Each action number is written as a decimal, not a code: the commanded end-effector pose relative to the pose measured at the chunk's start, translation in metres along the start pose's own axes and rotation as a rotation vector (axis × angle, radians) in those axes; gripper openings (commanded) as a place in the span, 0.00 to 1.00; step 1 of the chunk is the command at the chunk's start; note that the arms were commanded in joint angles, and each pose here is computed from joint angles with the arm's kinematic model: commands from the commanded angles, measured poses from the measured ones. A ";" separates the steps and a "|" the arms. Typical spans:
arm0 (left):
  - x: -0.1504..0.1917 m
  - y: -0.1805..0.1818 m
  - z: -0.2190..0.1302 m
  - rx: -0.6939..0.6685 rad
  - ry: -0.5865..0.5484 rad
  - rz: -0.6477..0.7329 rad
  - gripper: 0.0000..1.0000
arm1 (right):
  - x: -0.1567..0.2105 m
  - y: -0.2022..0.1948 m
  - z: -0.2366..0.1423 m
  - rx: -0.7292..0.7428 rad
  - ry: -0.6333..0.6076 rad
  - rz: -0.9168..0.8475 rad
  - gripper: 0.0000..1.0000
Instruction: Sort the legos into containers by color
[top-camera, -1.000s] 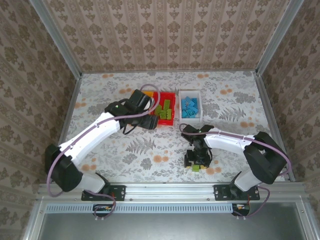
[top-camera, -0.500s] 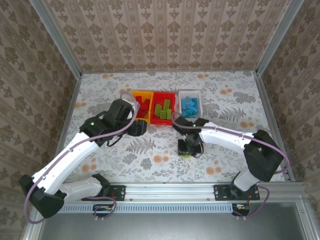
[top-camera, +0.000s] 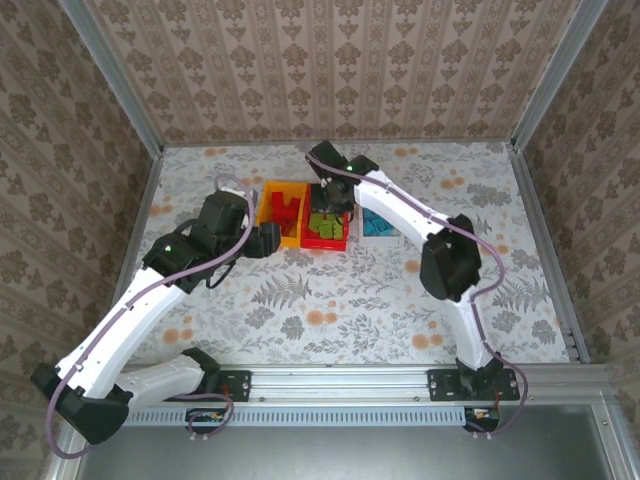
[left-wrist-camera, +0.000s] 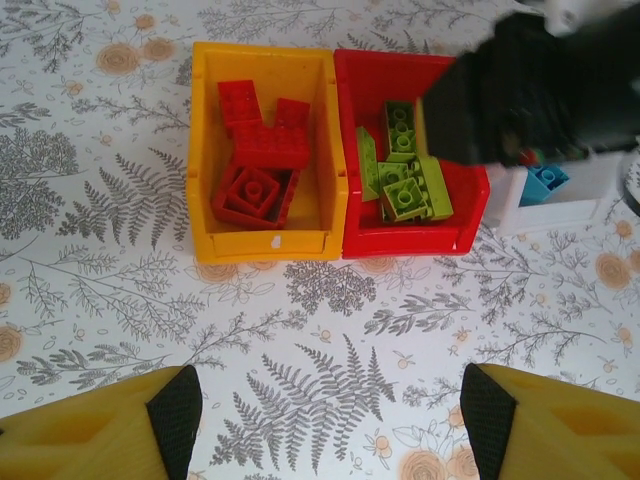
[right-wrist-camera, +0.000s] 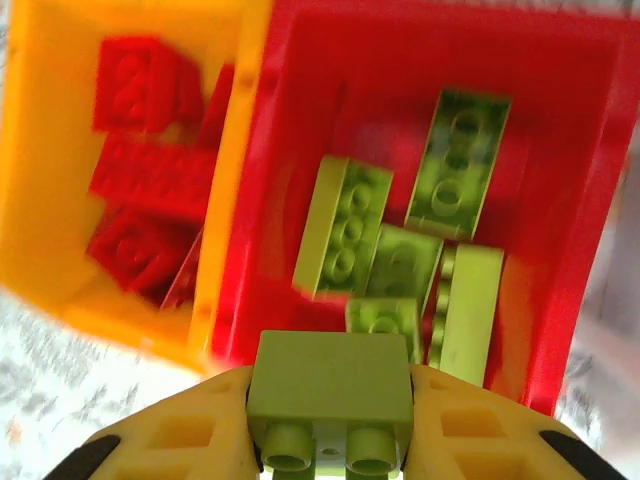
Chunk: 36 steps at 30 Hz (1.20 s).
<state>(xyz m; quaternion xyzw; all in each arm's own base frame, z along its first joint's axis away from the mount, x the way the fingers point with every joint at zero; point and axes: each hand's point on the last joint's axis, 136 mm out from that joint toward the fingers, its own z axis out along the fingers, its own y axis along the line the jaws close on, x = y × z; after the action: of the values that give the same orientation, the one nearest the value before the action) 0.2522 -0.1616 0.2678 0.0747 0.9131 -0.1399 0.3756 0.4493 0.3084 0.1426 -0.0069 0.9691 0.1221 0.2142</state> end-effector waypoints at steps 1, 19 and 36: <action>-0.019 0.002 -0.009 -0.010 -0.060 -0.031 0.73 | -0.007 -0.017 0.021 0.079 0.049 -0.035 0.38; 0.005 0.055 0.019 -0.065 0.057 -0.251 0.99 | -0.003 -0.033 -0.075 0.068 -0.194 -0.164 0.74; 0.059 0.212 0.020 -0.736 0.029 -0.299 1.00 | 0.093 -0.272 -0.159 0.491 -0.591 0.109 1.00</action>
<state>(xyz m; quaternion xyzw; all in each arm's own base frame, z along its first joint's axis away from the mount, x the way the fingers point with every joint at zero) 0.2807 -0.0136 0.1722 -0.1649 0.9351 0.0058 0.3135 0.3041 0.0474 0.1724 0.0805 0.8998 -0.0623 0.4243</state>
